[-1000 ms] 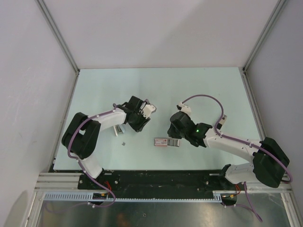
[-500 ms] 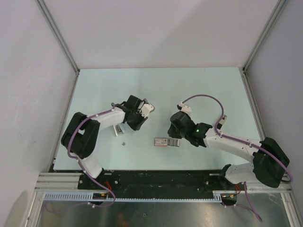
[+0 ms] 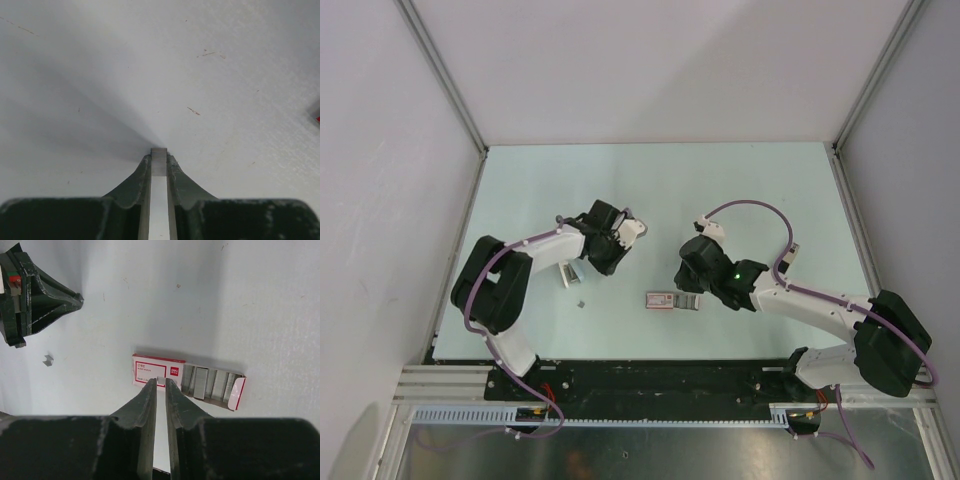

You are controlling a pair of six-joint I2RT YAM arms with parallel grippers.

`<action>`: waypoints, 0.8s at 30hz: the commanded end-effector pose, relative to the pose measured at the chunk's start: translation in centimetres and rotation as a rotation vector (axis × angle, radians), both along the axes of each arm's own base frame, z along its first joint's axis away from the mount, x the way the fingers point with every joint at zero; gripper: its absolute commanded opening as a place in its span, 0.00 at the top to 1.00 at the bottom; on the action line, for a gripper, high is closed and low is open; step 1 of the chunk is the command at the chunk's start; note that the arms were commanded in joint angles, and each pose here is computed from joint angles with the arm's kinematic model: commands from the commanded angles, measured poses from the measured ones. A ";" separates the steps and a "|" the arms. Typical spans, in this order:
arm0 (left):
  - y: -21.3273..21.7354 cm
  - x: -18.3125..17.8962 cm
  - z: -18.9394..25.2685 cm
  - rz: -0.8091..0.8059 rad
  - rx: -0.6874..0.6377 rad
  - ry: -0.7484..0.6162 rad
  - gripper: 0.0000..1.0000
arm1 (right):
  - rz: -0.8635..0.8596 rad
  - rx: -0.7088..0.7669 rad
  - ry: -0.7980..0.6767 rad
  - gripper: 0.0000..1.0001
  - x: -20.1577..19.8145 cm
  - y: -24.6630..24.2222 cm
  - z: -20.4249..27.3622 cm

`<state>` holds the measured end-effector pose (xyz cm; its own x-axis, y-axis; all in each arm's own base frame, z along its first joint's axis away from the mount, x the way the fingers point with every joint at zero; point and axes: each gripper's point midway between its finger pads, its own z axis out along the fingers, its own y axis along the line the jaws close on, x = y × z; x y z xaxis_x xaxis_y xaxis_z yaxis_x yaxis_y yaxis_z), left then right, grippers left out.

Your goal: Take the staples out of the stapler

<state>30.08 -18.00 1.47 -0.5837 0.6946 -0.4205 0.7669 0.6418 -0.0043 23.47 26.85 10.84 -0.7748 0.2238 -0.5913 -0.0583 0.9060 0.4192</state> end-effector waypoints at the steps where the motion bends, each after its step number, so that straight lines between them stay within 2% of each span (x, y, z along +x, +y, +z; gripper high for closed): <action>1: -0.4 -0.3 -0.3 -0.017 -0.006 0.029 0.89 | 0.001 0.046 -0.036 0.84 0.3 0.7 1.1; 4: -1.5 0.3 1.7 -0.013 -0.067 0.002 0.94 | 0.014 0.061 -0.046 0.84 0.3 1.1 1.5; 7: -3.8 1.2 6.8 -0.014 -0.215 -0.041 0.97 | 0.045 0.096 -0.076 0.82 0.3 1.7 2.7; 10: -6.8 1.6 14.7 -0.045 -0.473 -0.061 0.98 | 0.117 0.185 -0.151 0.75 0.3 2.9 5.9; 14: -9.6 0.3 25.6 -0.156 -0.813 -0.015 0.97 | 0.220 0.356 -0.305 0.59 -0.1 4.2 12.4; 18: -11.0 -1.4 31.9 -0.212 -1.029 0.161 0.96 | 0.281 0.513 -0.423 0.39 -0.9 4.2 18.2; 21: -11.6 -2.3 33.8 -0.242 -1.119 0.281 0.96 | 0.314 0.610 -0.486 0.34 -1.7 4.0 21.4; 24: -11.6 -3.1 34.8 -0.257 -1.164 0.336 0.96 | 0.322 0.675 -0.536 0.33 -2.2 3.5 23.7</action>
<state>30.28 -29.28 34.28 -0.5485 0.0905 -0.8313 0.8327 0.1501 -0.5330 22.31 30.32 29.59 -0.5753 0.4067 -0.7097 -0.4953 0.5173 0.6979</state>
